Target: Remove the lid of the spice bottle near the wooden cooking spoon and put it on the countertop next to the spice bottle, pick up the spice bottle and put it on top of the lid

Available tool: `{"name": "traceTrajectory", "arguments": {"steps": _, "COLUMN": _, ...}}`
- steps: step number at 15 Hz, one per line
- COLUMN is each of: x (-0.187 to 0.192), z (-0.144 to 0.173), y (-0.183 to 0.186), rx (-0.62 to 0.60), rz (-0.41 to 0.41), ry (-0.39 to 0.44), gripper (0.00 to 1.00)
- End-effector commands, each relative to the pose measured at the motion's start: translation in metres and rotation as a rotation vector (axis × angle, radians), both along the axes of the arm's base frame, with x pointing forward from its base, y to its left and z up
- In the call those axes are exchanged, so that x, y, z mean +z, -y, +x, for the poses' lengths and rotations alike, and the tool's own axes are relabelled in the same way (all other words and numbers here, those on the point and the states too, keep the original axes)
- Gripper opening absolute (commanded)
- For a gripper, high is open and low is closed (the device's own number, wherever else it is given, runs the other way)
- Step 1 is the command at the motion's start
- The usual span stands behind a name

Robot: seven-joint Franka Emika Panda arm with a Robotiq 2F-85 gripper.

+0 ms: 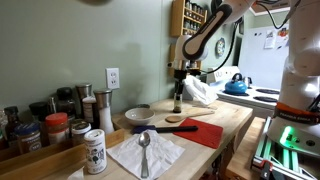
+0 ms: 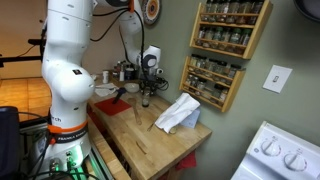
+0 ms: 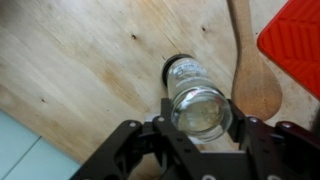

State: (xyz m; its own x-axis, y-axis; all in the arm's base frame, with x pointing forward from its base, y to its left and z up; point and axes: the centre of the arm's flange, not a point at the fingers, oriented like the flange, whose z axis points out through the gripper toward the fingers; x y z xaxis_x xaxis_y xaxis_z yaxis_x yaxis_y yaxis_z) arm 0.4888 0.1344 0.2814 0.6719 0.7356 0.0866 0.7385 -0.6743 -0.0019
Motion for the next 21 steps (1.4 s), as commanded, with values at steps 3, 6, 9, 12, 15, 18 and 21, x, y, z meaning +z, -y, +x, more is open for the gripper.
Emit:
{"name": "traceTrajectory", "arguments": {"steps": 3, "x": -0.002, "z": -0.002, "y": 0.002, "rx": -0.019, "rz": 0.014, "ry": 0.0, "gripper": 0.84}}
{"name": "traceTrajectory", "arguments": {"steps": 6, "x": 0.001, "z": -0.002, "y": 0.001, "rx": -0.021, "rz": 0.012, "ry": 0.006, "gripper": 1.0}}
{"name": "traceTrajectory", "arguments": {"steps": 9, "x": 0.009, "z": -0.002, "y": 0.001, "rx": -0.023, "rz": 0.014, "ry": 0.016, "gripper": 1.0}}
{"name": "traceTrajectory", "arguments": {"steps": 12, "x": 0.034, "z": -0.008, "y": 0.005, "rx": -0.026, "rz": 0.022, "ry": 0.004, "gripper": 1.0}}
{"name": "traceTrajectory", "arguments": {"steps": 15, "x": 0.064, "z": -0.016, "y": 0.007, "rx": -0.07, "rz": 0.037, "ry": -0.029, "gripper": 1.0}}
{"name": "traceTrajectory", "arguments": {"steps": 18, "x": 0.098, "z": -0.027, "y": 0.009, "rx": -0.154, "rz": 0.084, "ry": -0.023, "gripper": 1.0}}
{"name": "traceTrajectory", "arguments": {"steps": 21, "x": 0.13, "z": -0.034, "y": 0.012, "rx": -0.326, "rz": 0.124, "ry": -0.029, "gripper": 1.0}}
